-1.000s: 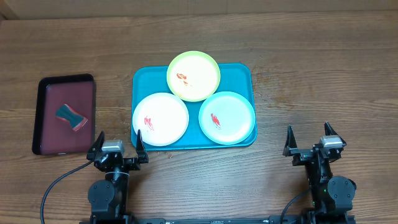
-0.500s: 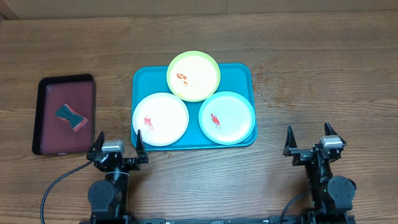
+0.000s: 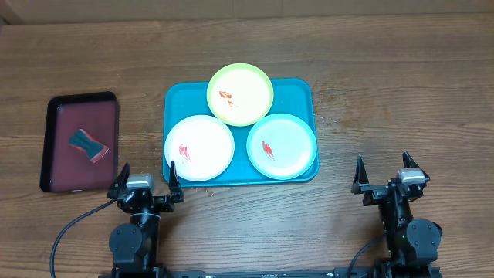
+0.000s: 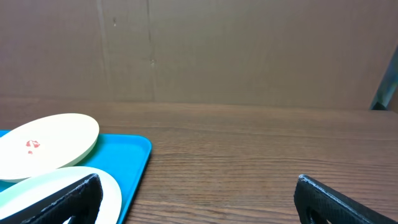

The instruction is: Clean dirty plates on tray and stack at the side

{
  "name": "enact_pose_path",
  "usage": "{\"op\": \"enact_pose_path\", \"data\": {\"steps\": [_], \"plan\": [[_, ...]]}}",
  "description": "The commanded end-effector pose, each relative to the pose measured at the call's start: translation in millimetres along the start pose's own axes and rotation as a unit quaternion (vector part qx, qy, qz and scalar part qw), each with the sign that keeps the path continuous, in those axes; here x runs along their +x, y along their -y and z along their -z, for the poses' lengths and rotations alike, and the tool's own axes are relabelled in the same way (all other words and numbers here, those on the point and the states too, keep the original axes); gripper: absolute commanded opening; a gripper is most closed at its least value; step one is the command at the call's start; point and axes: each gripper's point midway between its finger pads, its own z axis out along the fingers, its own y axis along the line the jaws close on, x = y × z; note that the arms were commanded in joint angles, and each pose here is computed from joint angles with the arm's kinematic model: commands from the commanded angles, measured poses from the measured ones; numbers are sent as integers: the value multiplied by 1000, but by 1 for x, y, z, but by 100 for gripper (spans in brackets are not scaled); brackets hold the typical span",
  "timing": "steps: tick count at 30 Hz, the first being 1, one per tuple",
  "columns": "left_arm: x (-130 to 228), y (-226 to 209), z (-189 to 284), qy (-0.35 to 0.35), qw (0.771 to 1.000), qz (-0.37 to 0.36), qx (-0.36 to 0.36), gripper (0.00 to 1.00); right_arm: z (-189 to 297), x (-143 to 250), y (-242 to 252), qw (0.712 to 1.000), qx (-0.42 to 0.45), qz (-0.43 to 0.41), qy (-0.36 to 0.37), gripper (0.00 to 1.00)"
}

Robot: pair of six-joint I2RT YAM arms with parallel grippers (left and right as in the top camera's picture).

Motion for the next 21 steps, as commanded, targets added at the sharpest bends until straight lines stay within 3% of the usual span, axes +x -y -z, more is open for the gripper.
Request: {"op": "enact_pose_path", "data": {"steps": [1,6,13,16,21], "plan": [[0,2,0,3,1000,-4,5,100,0,1,1,1000,3,3,3,100],[-7,4,0,19,1000,3,10,100,0,1,1,1000,3,3,3,100],[-16,33,4,27,990,96,96,100,0,1,1,1000,3,3,3,100],[-40,41,8,67,981,131,127,100,0,1,1,1000,3,3,3,100],[-104,53,33,202,960,84,174,100,0,1,1,1000,3,3,3,100]]}}
